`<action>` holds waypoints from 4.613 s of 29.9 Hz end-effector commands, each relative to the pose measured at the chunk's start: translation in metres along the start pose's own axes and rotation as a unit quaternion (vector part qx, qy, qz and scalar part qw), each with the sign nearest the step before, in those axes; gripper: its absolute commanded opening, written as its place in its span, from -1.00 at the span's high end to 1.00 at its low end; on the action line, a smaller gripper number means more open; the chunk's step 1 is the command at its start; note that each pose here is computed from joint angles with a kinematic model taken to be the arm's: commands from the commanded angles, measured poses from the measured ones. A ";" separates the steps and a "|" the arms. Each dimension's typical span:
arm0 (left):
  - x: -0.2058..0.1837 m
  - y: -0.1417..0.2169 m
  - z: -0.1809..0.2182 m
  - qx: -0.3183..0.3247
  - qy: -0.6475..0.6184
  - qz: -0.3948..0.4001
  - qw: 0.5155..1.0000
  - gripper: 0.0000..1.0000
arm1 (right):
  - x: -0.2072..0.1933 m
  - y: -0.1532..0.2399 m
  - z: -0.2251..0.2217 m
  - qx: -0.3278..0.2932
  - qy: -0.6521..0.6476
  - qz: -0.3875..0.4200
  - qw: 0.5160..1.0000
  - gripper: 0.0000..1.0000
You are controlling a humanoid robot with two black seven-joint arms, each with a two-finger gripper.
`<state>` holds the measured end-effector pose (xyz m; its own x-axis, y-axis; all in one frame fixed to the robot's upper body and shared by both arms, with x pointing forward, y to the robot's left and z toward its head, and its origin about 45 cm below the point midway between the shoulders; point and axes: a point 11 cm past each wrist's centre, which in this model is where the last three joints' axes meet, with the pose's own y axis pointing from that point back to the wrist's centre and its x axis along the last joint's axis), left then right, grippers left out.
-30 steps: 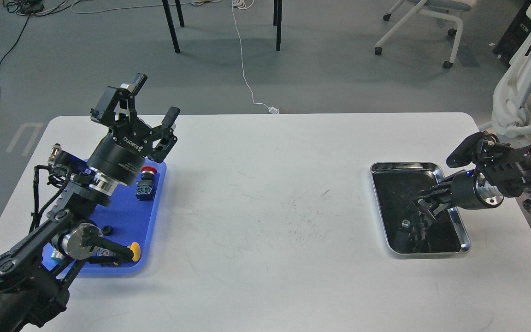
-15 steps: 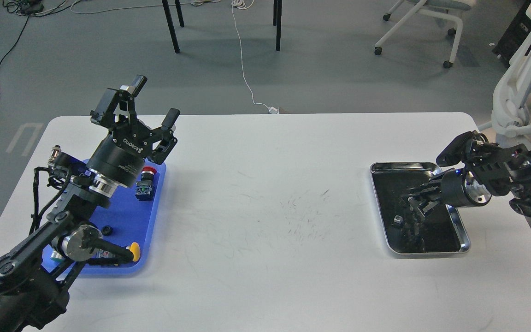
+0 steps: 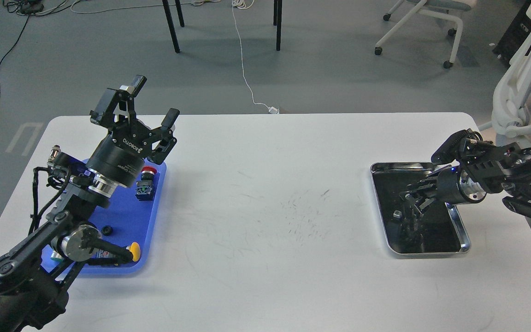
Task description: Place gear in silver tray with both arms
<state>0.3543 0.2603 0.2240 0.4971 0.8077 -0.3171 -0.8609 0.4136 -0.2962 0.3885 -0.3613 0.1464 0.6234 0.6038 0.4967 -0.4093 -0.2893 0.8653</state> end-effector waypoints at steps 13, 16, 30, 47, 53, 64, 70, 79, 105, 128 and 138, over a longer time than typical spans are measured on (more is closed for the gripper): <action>0.002 0.009 0.016 0.043 -0.118 -0.058 0.990 -0.96 | 0.093 0.037 -0.038 0.146 -0.410 0.306 0.847 -0.91; -0.005 0.014 0.024 0.077 -0.223 -0.121 0.964 -0.96 | 0.094 0.033 -0.046 0.189 -0.535 0.349 0.746 -0.91; 0.074 0.117 0.048 0.359 -0.695 -0.392 0.484 -0.84 | 0.063 0.016 -0.054 0.222 -0.673 0.388 0.589 -0.91; 0.097 0.119 0.005 0.425 -0.661 -0.453 0.421 -0.11 | 0.070 0.010 -0.061 0.231 -0.674 0.385 0.587 -0.91; 0.102 0.124 -0.001 0.437 -0.654 -0.458 0.414 -0.09 | 0.070 0.011 -0.060 0.231 -0.673 0.386 0.587 -0.91; 0.119 0.129 -0.002 0.460 -0.651 -0.442 0.412 0.10 | 0.069 0.011 -0.060 0.231 -0.674 0.385 0.587 -0.91; 0.120 0.131 -0.004 0.463 -0.648 -0.442 0.413 0.09 | 0.068 0.012 -0.060 0.230 -0.674 0.385 0.587 -0.91; 0.118 0.135 -0.007 0.462 -0.645 -0.446 0.415 0.08 | 0.068 0.012 -0.059 0.229 -0.674 0.386 0.588 -0.91; 0.089 0.082 0.008 0.400 -0.681 -0.460 0.405 0.74 | 0.070 0.016 -0.055 0.229 -0.673 0.393 0.583 -0.92; -0.165 -0.061 -0.100 0.154 -0.660 -0.648 0.349 0.72 | 0.216 0.078 -0.050 0.345 -0.671 0.453 0.475 -0.92; -0.187 -0.079 -0.154 0.189 -0.652 -0.653 0.335 0.71 | 0.211 0.072 -0.052 0.341 -0.676 0.448 0.475 -0.92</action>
<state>0.3407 0.0083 0.1795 0.2025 -0.7512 0.6283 -0.0623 0.6304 0.7738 0.4566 -0.2158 0.3116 0.4494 -0.8845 -0.1253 -0.8900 -0.4314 -0.1473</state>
